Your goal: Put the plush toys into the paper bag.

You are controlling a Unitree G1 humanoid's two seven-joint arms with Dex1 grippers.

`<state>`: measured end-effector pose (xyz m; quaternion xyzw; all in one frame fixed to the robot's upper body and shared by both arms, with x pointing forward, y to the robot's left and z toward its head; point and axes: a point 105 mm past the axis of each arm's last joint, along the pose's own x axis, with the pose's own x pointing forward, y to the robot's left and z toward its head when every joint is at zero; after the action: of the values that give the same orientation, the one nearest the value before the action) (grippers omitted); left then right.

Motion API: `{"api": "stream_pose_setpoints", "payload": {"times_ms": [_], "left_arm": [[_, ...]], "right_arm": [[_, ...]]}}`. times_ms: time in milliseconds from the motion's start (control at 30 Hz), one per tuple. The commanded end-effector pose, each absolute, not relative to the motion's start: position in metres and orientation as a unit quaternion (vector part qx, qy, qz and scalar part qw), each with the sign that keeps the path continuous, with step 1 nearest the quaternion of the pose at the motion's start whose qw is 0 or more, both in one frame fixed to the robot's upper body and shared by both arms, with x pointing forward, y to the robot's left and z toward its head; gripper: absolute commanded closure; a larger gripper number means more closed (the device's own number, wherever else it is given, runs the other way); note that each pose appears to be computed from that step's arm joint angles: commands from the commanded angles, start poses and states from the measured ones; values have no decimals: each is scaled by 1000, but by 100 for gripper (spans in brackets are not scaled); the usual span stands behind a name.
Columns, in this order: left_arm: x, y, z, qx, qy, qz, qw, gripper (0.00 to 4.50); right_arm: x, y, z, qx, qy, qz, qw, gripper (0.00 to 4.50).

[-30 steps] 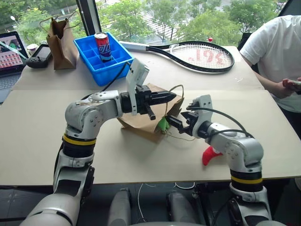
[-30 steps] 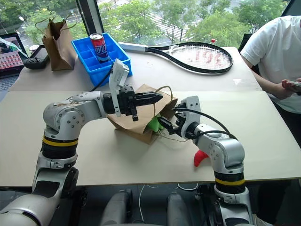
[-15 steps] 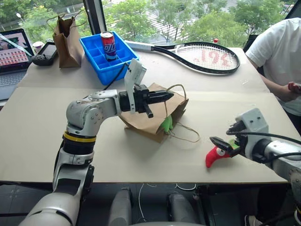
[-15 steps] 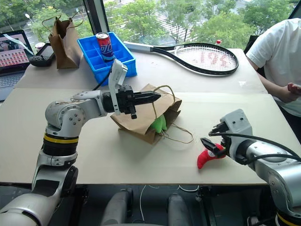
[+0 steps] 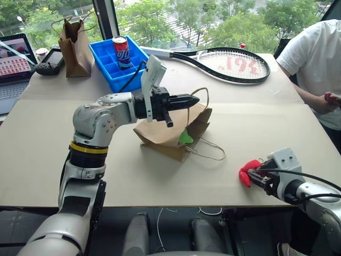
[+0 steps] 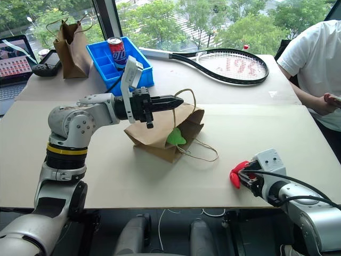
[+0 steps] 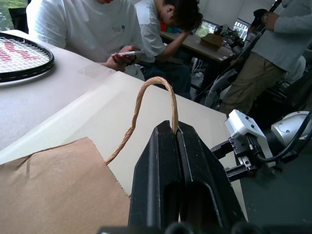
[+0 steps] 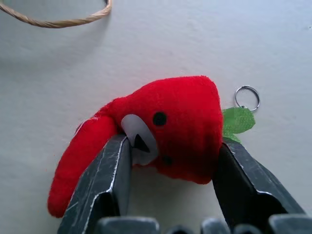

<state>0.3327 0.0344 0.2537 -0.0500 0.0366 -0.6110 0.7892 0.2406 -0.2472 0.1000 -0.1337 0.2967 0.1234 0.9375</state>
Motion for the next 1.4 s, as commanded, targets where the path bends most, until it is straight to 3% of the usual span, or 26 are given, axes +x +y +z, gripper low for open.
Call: {"api": "stream_pose_setpoints", "payload": {"times_ms": [33,133,167,433,567,700,833,1000,1033,1100,1400], "left_arm": [[330,36,274,-39,2,-615,787,450],[330,37,276,-38,-1,-612,790,450],[330,37,277,-37,-2,-612,790,450],[328,34,282,-40,-6,-614,788,450],[324,33,284,-38,-7,-617,786,450],[320,33,282,-38,-4,-619,784,450],[317,32,282,-39,-2,-618,785,450],[314,32,282,-41,0,-616,787,450],[314,32,281,-43,1,-614,788,450],[313,33,280,-47,3,-611,791,450],[312,36,276,-52,7,-597,801,450]], "right_arm": [[250,-255,126,-170,257,122,943,333],[262,-247,168,-192,204,156,947,440],[268,-239,179,-199,188,176,945,445],[308,-164,179,-193,146,281,929,445],[347,-116,170,-181,116,321,922,445],[367,-98,170,-179,94,336,920,445],[381,-77,168,-137,81,354,921,445],[398,-65,172,10,52,343,938,445],[399,-62,170,26,53,346,937,384],[400,-56,165,46,55,349,934,352],[387,-78,154,68,72,313,945,33]]}}
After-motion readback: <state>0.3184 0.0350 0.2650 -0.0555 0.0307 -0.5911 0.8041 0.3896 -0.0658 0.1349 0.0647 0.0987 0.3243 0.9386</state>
